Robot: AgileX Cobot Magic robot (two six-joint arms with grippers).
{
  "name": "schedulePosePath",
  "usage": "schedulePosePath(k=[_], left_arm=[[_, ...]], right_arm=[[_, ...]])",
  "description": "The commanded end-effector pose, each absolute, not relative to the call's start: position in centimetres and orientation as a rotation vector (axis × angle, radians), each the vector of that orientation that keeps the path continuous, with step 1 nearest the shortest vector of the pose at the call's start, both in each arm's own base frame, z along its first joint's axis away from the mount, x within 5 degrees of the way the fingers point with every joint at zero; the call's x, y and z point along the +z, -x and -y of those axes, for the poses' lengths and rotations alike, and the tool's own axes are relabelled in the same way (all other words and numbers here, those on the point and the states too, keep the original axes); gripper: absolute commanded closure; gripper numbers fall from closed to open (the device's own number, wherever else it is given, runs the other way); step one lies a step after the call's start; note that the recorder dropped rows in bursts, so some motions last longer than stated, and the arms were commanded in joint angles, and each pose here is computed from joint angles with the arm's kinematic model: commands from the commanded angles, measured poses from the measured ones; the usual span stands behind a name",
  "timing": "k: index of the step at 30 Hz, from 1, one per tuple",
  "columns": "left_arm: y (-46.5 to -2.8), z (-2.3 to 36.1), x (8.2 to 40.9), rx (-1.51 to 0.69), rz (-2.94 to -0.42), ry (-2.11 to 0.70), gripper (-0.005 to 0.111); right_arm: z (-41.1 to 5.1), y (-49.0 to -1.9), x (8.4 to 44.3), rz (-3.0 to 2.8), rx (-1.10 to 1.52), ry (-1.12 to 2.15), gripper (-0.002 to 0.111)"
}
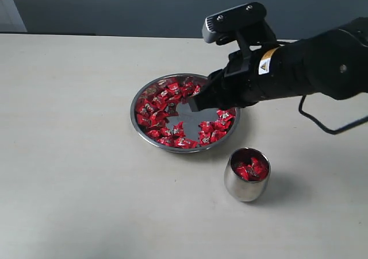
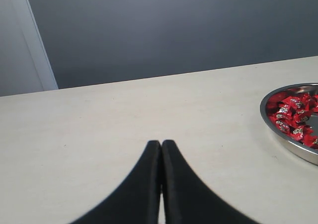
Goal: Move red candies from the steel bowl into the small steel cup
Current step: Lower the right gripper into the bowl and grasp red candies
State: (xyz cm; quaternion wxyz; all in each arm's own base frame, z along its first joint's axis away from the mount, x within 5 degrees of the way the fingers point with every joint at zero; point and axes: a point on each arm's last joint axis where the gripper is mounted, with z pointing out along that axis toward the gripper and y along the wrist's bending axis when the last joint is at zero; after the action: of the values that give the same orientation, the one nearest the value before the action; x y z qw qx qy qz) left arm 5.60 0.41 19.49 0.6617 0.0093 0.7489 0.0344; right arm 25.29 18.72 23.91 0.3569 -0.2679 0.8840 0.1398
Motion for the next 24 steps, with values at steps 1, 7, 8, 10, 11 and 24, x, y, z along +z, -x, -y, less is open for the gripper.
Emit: schedulePosePath(k=[1, 7, 8, 10, 11, 24], left_arm=[[-5.6, -0.4, 19.5, 0.065, -1.685, -0.022, 0.106], [-5.6, -0.4, 19.5, 0.065, -1.685, -0.022, 0.106], [-5.6, -0.4, 19.5, 0.065, -1.685, -0.022, 0.106], [-5.6, -0.4, 19.5, 0.065, -1.685, -0.022, 0.106], [-5.6, -0.4, 19.5, 0.065, -1.685, -0.022, 0.106], [-5.6, -0.4, 19.5, 0.065, -1.685, -0.022, 0.106]], right_arm=[[-20.3, -27.5, 22.8, -2.317, 0.341, 0.719, 0.075], [-22.8, -30.5, 19.7, -2.466, 0.297, 0.848, 0.075], [-23.2, -30.9, 19.2, -2.492, 0.299, 0.860, 0.075], [-23.8, -31.7, 18.4, -2.520, 0.294, 0.876, 0.075], [-24.3, -32.3, 17.8, -2.532, 0.291, 0.881, 0.075], [-26.5, -34.5, 13.7, -2.666, 0.346, 0.847, 0.075]])
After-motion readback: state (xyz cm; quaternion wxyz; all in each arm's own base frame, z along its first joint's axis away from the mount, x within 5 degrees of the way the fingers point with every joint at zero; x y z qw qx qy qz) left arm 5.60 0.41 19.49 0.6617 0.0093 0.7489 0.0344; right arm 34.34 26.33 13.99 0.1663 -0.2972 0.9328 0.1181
